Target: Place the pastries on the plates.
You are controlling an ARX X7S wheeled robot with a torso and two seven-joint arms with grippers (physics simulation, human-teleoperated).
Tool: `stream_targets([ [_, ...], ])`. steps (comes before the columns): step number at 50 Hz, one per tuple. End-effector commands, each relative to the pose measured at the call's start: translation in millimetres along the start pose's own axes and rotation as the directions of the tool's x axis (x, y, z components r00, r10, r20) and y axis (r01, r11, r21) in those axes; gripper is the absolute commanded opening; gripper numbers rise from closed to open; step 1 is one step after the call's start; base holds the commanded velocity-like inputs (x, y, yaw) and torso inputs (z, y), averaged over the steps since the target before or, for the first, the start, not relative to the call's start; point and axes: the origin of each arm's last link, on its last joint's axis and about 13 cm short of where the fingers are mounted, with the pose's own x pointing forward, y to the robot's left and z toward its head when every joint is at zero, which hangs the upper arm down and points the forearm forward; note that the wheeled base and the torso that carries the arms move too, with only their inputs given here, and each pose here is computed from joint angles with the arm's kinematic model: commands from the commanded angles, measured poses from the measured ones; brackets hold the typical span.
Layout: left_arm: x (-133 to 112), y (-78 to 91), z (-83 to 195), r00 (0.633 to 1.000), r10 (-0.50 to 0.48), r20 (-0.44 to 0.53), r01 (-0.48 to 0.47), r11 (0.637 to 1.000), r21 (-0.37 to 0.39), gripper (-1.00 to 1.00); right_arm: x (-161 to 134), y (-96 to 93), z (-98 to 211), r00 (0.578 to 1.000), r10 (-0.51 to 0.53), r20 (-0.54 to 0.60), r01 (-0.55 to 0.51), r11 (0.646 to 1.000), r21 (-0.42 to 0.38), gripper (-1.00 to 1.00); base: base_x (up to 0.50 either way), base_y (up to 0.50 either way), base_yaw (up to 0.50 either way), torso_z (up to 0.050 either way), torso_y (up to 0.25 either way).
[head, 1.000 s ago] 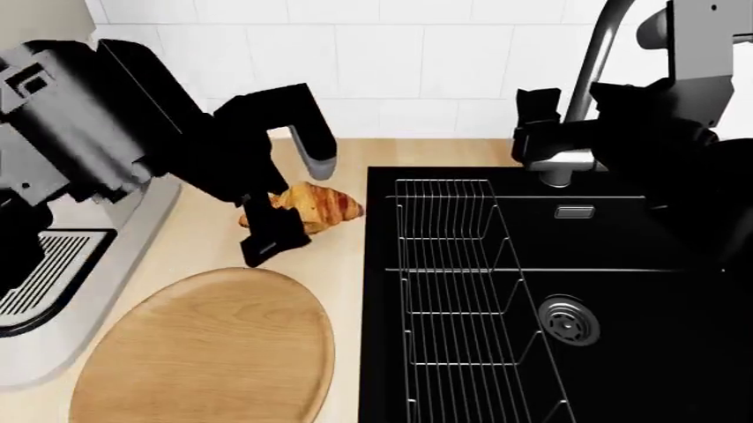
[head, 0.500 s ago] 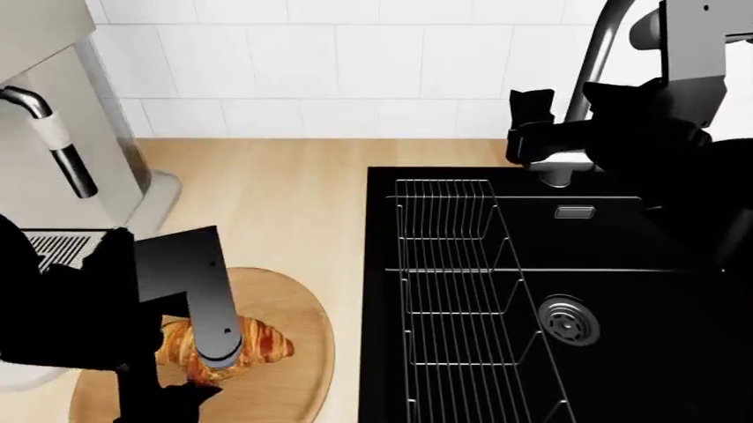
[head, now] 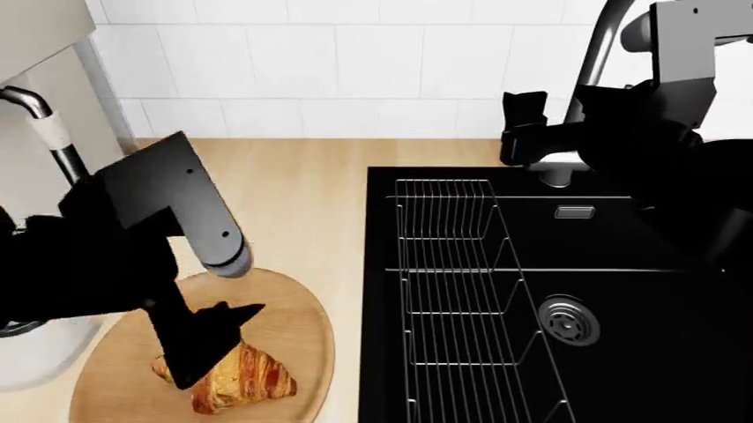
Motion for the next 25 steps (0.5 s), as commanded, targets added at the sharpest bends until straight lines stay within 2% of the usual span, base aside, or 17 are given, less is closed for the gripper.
stream_targets([
  [1, 15.1, 16.9, 14.8, 0.935, 0.312, 0.171, -0.249, 0.917, -0.313, 1.0, -0.9, 0.2, 0.2, 1.0, 0.008, 0.017, -0.008, 1.0, 0.007, 1.0, 0.0, 0.0, 0.0, 0.0, 0.0],
  [3, 15.8, 24.7, 15.5, 0.901, 0.397, 0.174, -0.313, 0.873, -0.373, 1.0, -0.2, 0.3, 1.7, 1.0, 0.008, 0.018, -0.008, 1.0, 0.0, 1.0, 0.0, 0.0, 0.0, 0.0, 0.0],
  [5, 27.1, 31.6, 26.8, 0.866, 0.45, 0.22, -0.344, 0.854, -0.391, 1.0, -1.0, 2.8, 4.2, 1.0, 0.006, 0.027, -0.006, 1.0, -0.01, 1.0, 0.0, 0.0, 0.0, 0.0, 0.0],
  [6, 30.7, 46.3, 40.9, 0.809, 0.549, 0.21, -0.426, 0.794, -0.434, 1.0, -2.8, 5.4, 11.1, 0.999, 0.004, 0.045, -0.003, 1.0, -0.024, 1.0, 0.0, 0.0, 0.0, 0.0, 0.0],
  [8, 36.9, 44.5, 46.2, 0.81, 0.533, 0.244, -0.393, 0.803, -0.448, 1.0, -3.6, 10.1, 11.8, 0.999, 0.01, 0.05, -0.008, 0.999, -0.038, 1.0, 0.0, 0.0, 0.0, 0.0, 0.0],
  [11, 33.3, 51.9, 59.9, 0.76, 0.585, 0.284, -0.386, 0.757, -0.528, 1.0, -9.7, 13.4, 20.6, 0.997, 0.011, 0.073, -0.007, 0.999, -0.046, 1.0, 0.0, 0.0, 0.0, 0.0, 0.0],
  [16, 33.7, 57.6, 60.9, 0.749, 0.604, 0.273, -0.386, 0.732, -0.562, 1.0, -19.5, 26.2, 35.2, 0.995, 0.034, 0.089, -0.028, 0.998, -0.061, 1.0, 0.0, 0.0, 0.0, 0.0, 0.0],
  [20, 30.2, 60.8, 67.3, 0.738, 0.612, 0.284, -0.394, 0.733, -0.555, 1.0, -30.8, 36.2, 38.7, 0.996, 0.035, 0.083, -0.027, 0.996, -0.087, 1.0, 0.0, 0.0, 0.0, 0.0, 0.0],
  [25, 21.0, 58.8, 72.0, 0.731, 0.61, 0.307, -0.391, 0.743, -0.544, 1.0, -45.0, 43.5, 57.1, 0.99, 0.03, 0.136, -0.014, 0.992, -0.122, 1.0, 0.0, 0.0, 0.0, 0.0, 0.0],
])
